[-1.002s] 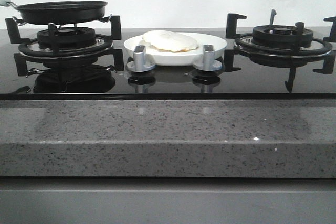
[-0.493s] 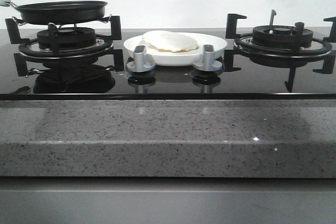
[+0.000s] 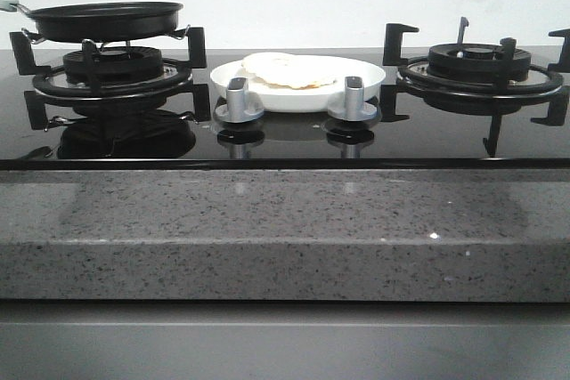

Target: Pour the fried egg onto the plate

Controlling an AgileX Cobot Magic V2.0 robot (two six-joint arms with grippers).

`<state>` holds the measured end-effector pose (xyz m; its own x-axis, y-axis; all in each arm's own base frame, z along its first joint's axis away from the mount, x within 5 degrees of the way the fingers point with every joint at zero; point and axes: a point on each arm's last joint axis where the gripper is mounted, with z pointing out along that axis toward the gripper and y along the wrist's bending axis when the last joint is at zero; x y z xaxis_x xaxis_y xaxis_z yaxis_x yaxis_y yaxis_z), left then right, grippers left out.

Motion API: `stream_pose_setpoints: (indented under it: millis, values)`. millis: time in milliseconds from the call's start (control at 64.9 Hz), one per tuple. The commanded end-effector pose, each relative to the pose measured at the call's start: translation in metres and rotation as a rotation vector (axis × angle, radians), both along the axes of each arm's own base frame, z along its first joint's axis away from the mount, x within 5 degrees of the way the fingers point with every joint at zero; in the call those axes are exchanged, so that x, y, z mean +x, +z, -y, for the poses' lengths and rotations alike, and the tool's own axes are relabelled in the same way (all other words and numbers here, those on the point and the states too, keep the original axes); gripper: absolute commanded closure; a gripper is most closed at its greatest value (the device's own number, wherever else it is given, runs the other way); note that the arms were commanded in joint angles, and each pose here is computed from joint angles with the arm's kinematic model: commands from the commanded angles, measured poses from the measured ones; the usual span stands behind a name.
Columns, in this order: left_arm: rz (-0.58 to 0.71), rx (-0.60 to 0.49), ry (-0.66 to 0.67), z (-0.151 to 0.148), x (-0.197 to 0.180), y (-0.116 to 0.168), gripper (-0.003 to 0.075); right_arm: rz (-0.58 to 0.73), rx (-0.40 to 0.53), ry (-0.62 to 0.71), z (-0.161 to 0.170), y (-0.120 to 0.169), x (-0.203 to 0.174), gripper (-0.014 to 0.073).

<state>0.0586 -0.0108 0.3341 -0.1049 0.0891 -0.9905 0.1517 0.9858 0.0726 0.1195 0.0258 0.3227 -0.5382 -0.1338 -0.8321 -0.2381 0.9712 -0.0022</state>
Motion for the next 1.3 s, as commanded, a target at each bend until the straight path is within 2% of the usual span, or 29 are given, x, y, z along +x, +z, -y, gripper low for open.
stream_pose_setpoints:
  millis: [0, 293, 447, 1280]
  values:
    - [0.097, -0.024, 0.002, 0.000, 0.000, 0.015, 0.0739, 0.172, 0.038, -0.016, 0.004, 0.004, -0.017, 0.0663]
    - [0.097, -0.024, 0.002, 0.000, 0.000, 0.015, 0.0739, 0.342, 0.071, -0.022, 0.011, -0.019, -0.056, 0.0663]
    - [0.097, -0.024, 0.002, 0.000, 0.000, 0.015, 0.0739, 0.413, 0.085, -0.025, 0.012, -0.015, -0.064, 0.0663]
    - [0.097, -0.019, 0.004, -0.001, 0.000, 0.015, 0.0739, 0.416, 0.086, -0.025, 0.012, -0.015, -0.064, 0.0663]
